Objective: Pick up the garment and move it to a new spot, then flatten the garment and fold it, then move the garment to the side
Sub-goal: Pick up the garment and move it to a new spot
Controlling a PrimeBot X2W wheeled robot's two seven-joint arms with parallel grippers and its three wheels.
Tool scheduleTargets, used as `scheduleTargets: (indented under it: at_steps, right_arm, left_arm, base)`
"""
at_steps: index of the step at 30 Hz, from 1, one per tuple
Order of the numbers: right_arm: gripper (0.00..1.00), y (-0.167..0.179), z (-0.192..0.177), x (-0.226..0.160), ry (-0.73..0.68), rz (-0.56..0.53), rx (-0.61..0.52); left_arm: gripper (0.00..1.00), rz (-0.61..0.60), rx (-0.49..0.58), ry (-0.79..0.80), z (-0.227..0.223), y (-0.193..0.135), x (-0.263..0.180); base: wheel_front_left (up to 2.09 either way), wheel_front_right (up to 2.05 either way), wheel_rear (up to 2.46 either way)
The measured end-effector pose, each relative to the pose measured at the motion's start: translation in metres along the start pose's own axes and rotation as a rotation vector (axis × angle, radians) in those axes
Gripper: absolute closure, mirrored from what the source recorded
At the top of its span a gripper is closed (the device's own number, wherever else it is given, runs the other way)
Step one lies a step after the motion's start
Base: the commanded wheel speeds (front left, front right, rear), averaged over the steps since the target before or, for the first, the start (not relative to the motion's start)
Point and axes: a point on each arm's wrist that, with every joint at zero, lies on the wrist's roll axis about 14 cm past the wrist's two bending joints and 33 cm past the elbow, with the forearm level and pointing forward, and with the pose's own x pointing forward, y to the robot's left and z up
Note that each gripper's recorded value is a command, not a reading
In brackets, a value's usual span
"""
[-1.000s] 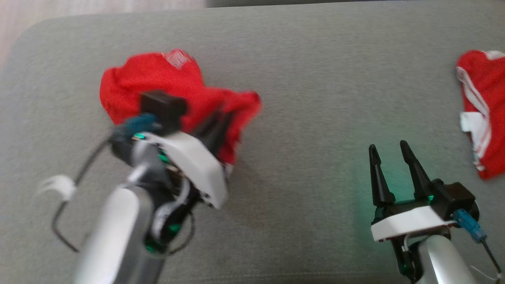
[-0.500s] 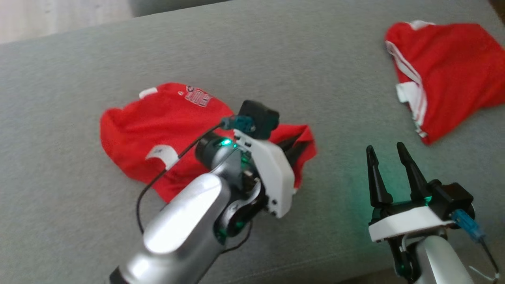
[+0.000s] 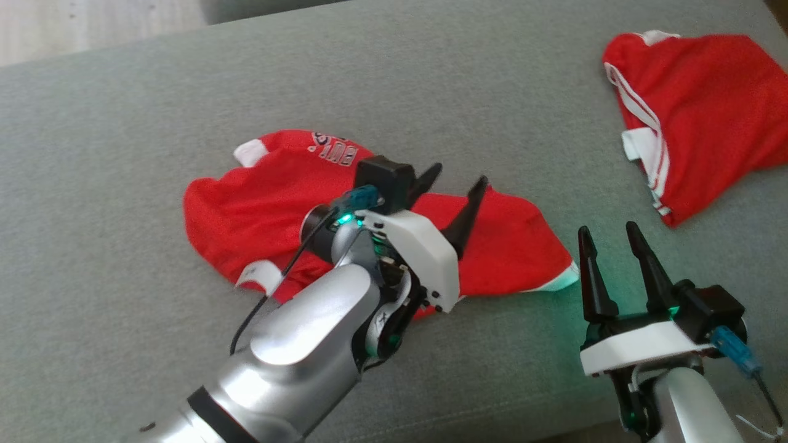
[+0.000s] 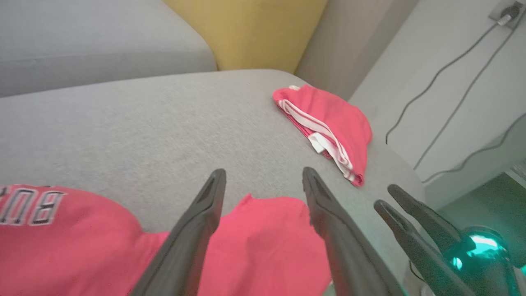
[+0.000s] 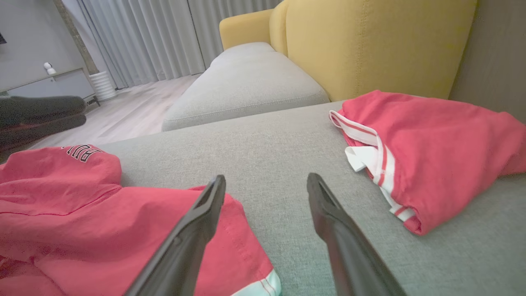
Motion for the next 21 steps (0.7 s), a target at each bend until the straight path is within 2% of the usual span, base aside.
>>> scheduleTargets:
  at_steps: [7, 15, 21]
  right_arm:
    - [0.0, 0.011, 0.015, 0.006, -0.047, 0.035, -0.01]
    - [0.0, 0.018, 0.017, 0.001, -0.055, 0.061, -0.056]
    - [0.0, 0.021, 0.016, 0.0, -0.053, 0.075, -0.098]
  left_arm:
    - [0.0, 0.162, 0.053, -0.165, 0.02, 0.035, -0.026]
    - [0.0, 0.458, 0.05, -0.177, -0.015, 0.097, -0.106]
    - [0.0, 0.588, 0.092, -0.213, -0.02, 0.114, -0.151]
  base:
    - [0.0, 0.0, 0.0]
    - [0.0, 0.0, 0.0]
    - [0.0, 0.0, 0.0]
